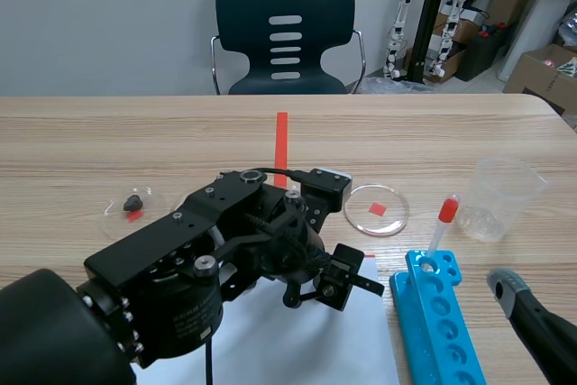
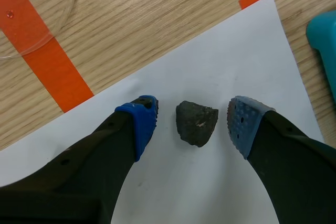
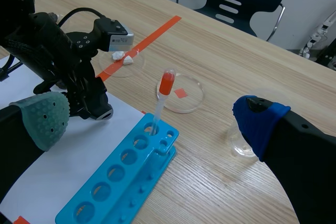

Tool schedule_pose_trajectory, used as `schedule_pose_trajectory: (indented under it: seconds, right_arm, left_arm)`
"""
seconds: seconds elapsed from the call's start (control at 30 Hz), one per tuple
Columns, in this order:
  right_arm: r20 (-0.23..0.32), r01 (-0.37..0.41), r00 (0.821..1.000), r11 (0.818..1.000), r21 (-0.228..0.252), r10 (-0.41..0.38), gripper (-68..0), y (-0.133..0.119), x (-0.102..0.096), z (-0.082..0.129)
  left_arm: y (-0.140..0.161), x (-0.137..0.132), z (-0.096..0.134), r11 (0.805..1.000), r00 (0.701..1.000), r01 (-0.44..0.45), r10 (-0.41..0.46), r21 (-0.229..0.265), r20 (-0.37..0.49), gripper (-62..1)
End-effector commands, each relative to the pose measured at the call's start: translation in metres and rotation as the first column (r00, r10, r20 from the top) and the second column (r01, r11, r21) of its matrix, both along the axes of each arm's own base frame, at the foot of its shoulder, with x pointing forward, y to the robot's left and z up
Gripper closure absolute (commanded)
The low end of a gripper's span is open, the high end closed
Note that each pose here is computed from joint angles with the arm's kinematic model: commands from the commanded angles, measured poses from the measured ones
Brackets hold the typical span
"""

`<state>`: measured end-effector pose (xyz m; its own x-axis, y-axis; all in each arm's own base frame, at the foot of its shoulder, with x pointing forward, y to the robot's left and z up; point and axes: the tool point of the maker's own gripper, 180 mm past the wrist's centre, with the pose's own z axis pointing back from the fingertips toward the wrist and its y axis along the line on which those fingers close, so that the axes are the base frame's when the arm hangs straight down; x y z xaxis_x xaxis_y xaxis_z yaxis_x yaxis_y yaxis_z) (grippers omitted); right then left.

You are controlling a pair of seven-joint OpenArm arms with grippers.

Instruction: Put the right mineral back

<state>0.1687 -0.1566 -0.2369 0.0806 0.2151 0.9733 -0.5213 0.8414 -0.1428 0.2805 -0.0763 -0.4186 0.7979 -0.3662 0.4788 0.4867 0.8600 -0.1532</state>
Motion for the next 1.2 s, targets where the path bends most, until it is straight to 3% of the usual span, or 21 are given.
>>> schedule_pose_trajectory:
  seconds: [0.0, 0.07, 0.27, 0.4, 0.57, 0.8, 1.17]
  right_arm:
    - [0.033, -0.010, 0.999, 1.000, 0.013, 0.010, -67.9, 0.003, 0.004, 0.009]
    - [0.033, -0.010, 0.999, 1.000, 0.013, 0.010, -67.9, 0.003, 0.004, 0.009]
    - [0.033, -0.010, 0.999, 1.000, 0.013, 0.010, -67.9, 0.003, 0.004, 0.009]
    - [0.033, -0.010, 0.999, 1.000, 0.013, 0.010, -67.9, 0.003, 0.004, 0.009]
    - [0.033, -0.010, 0.999, 1.000, 0.013, 0.010, -67.9, 0.003, 0.004, 0.009]
    - [0.033, -0.010, 0.999, 1.000, 0.013, 0.010, -67.9, 0.003, 0.004, 0.009]
    - [0.033, -0.010, 0.999, 1.000, 0.013, 0.010, -67.9, 0.003, 0.004, 0.009]
  left_arm:
    - [-0.006, 0.007, 0.009, 1.000, 1.000, -0.006, 0.007, -0.025, 0.025, -31.8]
    - [-0.006, 0.007, 0.010, 1.000, 1.000, -0.006, 0.006, -0.027, 0.028, -32.2]
    - [-0.006, 0.008, 0.010, 1.000, 0.999, -0.007, 0.008, -0.030, 0.033, -50.3]
    - [-0.008, 0.010, 0.011, 0.999, 0.999, -0.011, 0.013, -0.043, 0.051, -56.2]
    - [-0.008, 0.013, 0.014, 0.995, 0.993, -0.034, 0.044, -0.095, 0.108, -62.3]
    - [-0.001, 0.010, 0.023, 0.991, 0.985, -0.036, 0.057, -0.127, 0.165, -62.3]
    - [0.014, 0.012, 0.057, 0.987, 0.959, -0.011, 0.056, -0.162, 0.277, -62.3]
